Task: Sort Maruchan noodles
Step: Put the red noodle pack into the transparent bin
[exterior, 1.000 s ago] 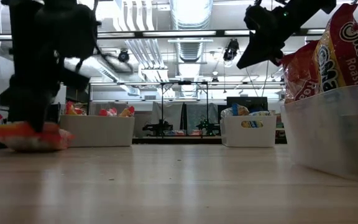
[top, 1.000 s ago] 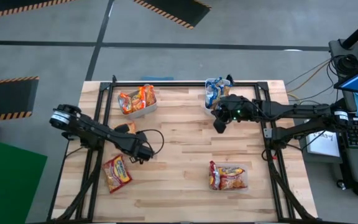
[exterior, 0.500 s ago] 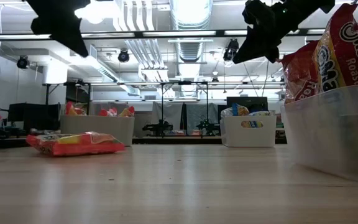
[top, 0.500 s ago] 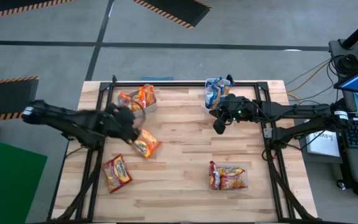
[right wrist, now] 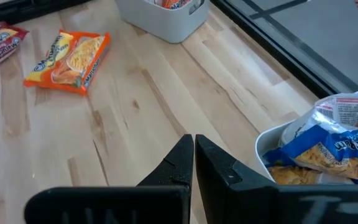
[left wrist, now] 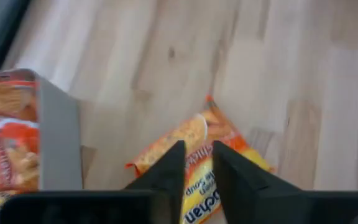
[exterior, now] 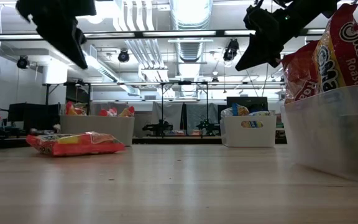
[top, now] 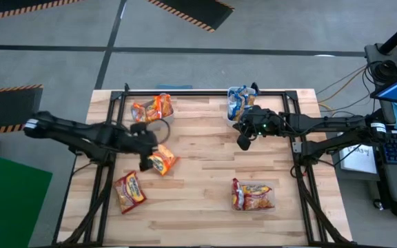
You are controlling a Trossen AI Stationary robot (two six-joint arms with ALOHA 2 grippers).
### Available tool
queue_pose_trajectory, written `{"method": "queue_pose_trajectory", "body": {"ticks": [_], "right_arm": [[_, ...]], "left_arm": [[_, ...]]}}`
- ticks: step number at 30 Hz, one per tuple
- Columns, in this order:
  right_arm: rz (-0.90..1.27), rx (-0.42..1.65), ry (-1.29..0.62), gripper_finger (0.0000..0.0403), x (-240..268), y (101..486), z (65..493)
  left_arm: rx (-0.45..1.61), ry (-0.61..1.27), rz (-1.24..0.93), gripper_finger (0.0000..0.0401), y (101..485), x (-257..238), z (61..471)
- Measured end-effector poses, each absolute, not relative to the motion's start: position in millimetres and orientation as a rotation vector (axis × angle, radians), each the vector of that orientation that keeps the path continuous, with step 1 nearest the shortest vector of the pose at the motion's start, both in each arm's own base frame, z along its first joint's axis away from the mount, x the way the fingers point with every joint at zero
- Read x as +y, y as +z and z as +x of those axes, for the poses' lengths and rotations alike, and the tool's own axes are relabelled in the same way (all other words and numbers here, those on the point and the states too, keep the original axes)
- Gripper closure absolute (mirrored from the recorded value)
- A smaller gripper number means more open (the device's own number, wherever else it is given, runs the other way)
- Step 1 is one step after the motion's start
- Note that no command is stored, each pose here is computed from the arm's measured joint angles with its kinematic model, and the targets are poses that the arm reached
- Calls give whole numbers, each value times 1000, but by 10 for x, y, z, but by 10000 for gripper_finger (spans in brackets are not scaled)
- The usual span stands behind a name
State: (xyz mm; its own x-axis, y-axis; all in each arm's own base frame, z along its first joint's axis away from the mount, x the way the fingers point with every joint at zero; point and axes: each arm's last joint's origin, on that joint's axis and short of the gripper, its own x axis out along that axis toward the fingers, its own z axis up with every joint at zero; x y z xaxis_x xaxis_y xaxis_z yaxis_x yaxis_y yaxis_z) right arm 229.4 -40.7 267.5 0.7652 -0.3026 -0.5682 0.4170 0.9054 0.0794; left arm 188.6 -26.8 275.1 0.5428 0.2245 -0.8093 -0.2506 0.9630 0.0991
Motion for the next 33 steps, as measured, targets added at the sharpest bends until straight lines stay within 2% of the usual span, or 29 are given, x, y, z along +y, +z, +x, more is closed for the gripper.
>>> {"method": "queue_pose_trajectory", "body": {"ticks": [8,12,17,22,33], "right_arm": [[207,584,-394,394,-406,2658,2291],[208,586,-393,394,-406,2652,2289],[212,598,-393,394,-404,2613,2281],[222,599,-395,394,-403,2603,2278],[226,599,-393,394,-402,2603,2278]], "left_arm": [[1188,118,216,181,2291,-544,2223],[1298,26,312,140,2043,-756,2298],[1391,13,412,137,1770,-929,2348],[1430,103,505,146,1567,-937,2413],[1427,134,491,159,1346,-949,2482]]}}
